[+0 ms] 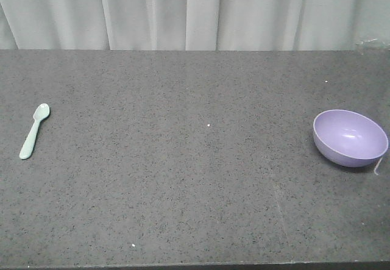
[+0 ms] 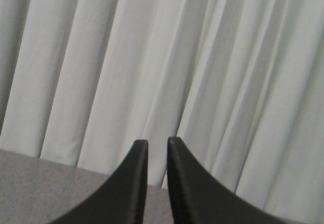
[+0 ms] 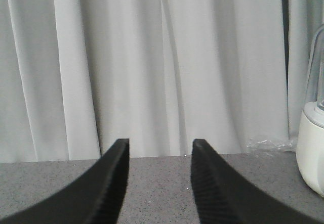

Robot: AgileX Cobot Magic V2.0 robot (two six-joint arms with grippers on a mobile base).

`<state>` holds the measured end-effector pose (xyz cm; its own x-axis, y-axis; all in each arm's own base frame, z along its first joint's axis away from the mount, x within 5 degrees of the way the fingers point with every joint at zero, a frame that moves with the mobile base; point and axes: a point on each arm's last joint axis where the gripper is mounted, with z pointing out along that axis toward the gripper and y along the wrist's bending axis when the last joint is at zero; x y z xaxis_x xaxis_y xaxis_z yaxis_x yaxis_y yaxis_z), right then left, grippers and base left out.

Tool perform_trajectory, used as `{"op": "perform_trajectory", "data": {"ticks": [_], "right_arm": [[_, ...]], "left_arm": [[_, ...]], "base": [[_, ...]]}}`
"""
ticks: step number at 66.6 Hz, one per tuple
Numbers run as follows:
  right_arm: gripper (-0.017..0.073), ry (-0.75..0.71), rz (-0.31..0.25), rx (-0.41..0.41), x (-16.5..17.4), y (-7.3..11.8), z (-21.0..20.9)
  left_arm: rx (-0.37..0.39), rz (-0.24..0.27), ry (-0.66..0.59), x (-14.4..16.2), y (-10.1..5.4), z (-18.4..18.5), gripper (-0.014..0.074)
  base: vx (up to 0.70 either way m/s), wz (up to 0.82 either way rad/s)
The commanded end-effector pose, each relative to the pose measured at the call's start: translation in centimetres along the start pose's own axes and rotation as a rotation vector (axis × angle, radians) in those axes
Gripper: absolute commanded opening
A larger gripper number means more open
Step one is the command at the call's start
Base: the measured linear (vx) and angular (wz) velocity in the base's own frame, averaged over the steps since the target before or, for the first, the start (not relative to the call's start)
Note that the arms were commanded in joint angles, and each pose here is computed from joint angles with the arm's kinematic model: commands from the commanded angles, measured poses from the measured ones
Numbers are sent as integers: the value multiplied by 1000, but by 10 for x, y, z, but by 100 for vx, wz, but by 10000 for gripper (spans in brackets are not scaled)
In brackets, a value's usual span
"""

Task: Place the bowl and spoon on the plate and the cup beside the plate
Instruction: 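Open the left gripper and lower it over the pale green spoon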

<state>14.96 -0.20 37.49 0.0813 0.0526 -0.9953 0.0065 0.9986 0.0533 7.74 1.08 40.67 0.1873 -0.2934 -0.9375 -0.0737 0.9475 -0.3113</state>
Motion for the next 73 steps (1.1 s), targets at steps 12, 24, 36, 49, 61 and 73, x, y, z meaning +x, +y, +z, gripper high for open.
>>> {"op": "perform_trajectory", "data": {"ticks": [12, 24, 36, 49, 61, 73], "right_arm": [[551, -124, 7, -23, -19, 2, 1], [549, -120, 17, -21, -19, 2, 2], [549, -83, 16, -19, -12, 2, 11], [549, -20, 1, -11, -10, 1, 27], [549, 52, -16, 3, -11, 0, 41], [549, 87, -14, 6, -4, 0, 48]], "left_arm": [[-26, -22, 115, 2, -4, 52, 437], [-9, 5, 123, 1, -8, 75, 509], [-52, 163, 284, -14, -17, 126, 503], [-41, 245, 503, 6, -24, 200, 503], [-46, 290, 656, 48, -17, 251, 503], [-66, 307, 793, 98, -4, 278, 503]], "base": [[0, 0], [0, 0], [0, 0], [0, 0], [0, 0], [0, 0]]}}
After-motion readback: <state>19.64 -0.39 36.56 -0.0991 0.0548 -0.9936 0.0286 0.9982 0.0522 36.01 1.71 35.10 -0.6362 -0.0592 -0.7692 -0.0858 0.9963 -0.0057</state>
